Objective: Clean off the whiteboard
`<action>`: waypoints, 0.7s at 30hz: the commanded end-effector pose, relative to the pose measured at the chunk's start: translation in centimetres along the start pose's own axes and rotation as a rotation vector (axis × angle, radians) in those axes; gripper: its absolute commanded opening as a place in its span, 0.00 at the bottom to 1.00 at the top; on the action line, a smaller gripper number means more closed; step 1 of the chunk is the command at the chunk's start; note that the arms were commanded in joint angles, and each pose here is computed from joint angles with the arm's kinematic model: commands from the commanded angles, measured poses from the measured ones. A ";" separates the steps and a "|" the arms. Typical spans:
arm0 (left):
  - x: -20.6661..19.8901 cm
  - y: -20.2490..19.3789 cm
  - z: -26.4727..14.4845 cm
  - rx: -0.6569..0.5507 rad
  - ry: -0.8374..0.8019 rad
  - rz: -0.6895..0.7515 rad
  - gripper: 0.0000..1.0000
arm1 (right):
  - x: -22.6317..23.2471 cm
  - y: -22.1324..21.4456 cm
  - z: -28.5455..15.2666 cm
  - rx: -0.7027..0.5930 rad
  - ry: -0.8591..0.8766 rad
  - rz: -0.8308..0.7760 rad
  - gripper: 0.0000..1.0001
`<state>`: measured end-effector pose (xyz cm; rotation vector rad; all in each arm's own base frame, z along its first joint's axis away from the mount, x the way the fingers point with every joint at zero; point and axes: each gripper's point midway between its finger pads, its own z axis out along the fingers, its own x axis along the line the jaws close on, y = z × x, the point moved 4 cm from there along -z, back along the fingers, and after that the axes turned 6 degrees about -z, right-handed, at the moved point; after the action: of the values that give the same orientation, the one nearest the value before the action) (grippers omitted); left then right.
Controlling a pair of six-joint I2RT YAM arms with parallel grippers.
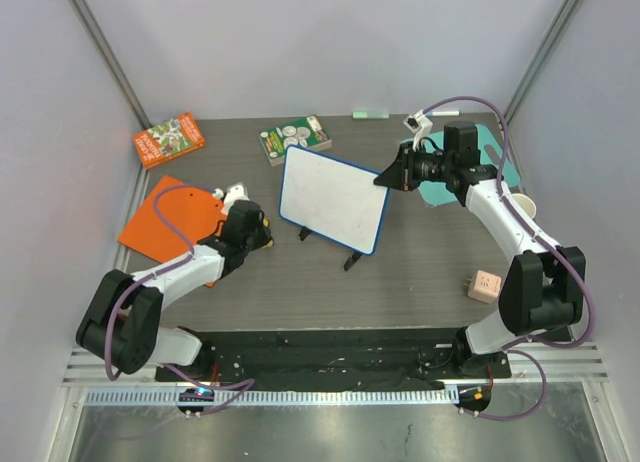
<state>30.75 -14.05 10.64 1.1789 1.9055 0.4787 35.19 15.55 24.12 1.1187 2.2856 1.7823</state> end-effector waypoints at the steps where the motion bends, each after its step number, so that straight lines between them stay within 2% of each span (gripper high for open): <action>1: 1.1 -2.1 -0.7 0.047 0.002 -0.064 0.00 | 0.8 0.8 -1.5 -0.017 -0.072 -0.026 0.01; 7: 1.9 -3.3 -1.0 0.076 0.006 -0.059 0.00 | 0.2 -1.8 -1.9 0.019 -0.140 -0.007 0.01; 11: 2.0 -3.6 -1.0 0.081 0.008 -0.058 0.00 | 0.3 -2.1 -2.7 0.026 -0.184 -0.037 0.01; 16: 2.1 -3.9 -0.5 0.093 0.014 -0.049 0.00 | 0.8 -3.1 -3.3 0.070 -0.193 0.001 0.01; 21: 1.9 -3.8 0.1 0.102 0.018 0.018 0.02 | 0.3 -4.1 -3.7 0.107 -0.255 0.034 0.01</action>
<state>27.27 -13.68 6.58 1.2269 2.0082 0.3851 31.77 13.74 23.06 1.2642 2.2559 1.6017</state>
